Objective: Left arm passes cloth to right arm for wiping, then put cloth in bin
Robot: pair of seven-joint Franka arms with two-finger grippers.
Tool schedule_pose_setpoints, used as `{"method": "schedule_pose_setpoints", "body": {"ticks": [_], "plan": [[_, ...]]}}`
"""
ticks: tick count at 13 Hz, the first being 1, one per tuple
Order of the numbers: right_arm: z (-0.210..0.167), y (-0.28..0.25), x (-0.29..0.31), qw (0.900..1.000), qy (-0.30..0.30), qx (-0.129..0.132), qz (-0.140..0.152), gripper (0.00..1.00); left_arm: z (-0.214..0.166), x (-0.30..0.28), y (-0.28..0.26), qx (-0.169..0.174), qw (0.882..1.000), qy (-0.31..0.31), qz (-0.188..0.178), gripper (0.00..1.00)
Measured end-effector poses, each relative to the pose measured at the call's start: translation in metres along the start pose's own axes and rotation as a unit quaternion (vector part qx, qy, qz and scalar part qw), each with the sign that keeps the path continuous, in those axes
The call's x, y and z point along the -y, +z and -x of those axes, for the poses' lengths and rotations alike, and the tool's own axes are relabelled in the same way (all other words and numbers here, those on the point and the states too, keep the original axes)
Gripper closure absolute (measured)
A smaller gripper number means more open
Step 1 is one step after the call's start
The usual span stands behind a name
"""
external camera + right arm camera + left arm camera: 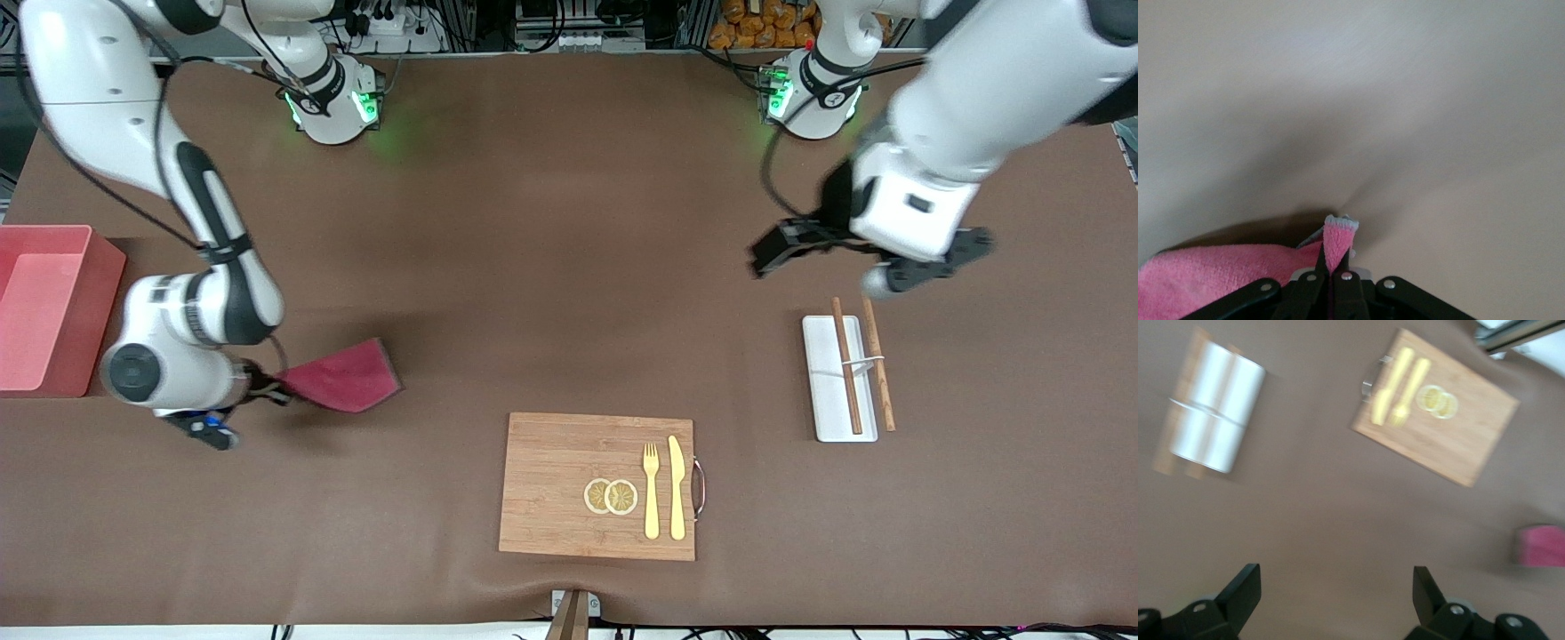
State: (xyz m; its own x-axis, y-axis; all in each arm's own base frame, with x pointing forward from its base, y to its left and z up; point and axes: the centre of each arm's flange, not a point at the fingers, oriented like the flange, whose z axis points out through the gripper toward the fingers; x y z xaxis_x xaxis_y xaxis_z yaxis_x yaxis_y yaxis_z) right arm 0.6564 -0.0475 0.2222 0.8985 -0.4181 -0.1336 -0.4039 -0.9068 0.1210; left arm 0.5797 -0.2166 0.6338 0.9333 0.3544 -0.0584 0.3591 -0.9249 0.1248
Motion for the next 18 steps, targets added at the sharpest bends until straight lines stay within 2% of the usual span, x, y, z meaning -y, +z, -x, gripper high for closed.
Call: {"method": "schedule_pose_setpoints", "body": {"ticks": [2,4,6,9,10,12,13,15,18], "plan": [[-0.026,-0.001,-0.066,0.999,-0.038,-0.015,0.013,0.98,-0.012,0.034,-0.011,-0.001,0.999,0.024,-0.030,0.00],[-0.043,-0.003,-0.128,0.997,-0.067,-0.028,0.035,0.98,-0.026,0.066,-0.020,0.004,0.998,0.048,-0.040,0.00],[-0.055,-0.014,-0.179,0.993,-0.102,-0.039,0.043,0.98,-0.041,0.101,-0.030,0.009,0.996,0.081,-0.043,0.00],[-0.059,-0.068,-0.244,0.983,-0.163,-0.070,0.056,0.98,-0.057,0.141,-0.037,0.014,0.993,0.108,-0.044,0.00],[-0.053,-0.091,-0.259,0.980,-0.175,-0.074,0.066,0.98,-0.057,0.145,-0.034,0.017,0.993,0.110,-0.046,0.00],[-0.041,-0.123,-0.267,0.976,-0.186,-0.066,0.089,0.98,-0.054,0.153,-0.028,0.020,0.993,0.107,-0.050,0.00],[-0.038,-0.125,-0.263,0.976,-0.190,-0.062,0.091,0.98,-0.052,0.157,-0.025,0.016,0.993,0.107,-0.051,0.00],[-0.037,-0.103,-0.255,0.976,-0.193,-0.047,0.088,0.98,-0.045,0.161,-0.024,0.006,0.993,0.107,-0.051,0.00],[-0.049,-0.042,-0.240,0.979,-0.186,-0.042,0.077,0.98,-0.040,0.168,-0.030,-0.004,0.993,0.104,-0.050,0.00]]}}
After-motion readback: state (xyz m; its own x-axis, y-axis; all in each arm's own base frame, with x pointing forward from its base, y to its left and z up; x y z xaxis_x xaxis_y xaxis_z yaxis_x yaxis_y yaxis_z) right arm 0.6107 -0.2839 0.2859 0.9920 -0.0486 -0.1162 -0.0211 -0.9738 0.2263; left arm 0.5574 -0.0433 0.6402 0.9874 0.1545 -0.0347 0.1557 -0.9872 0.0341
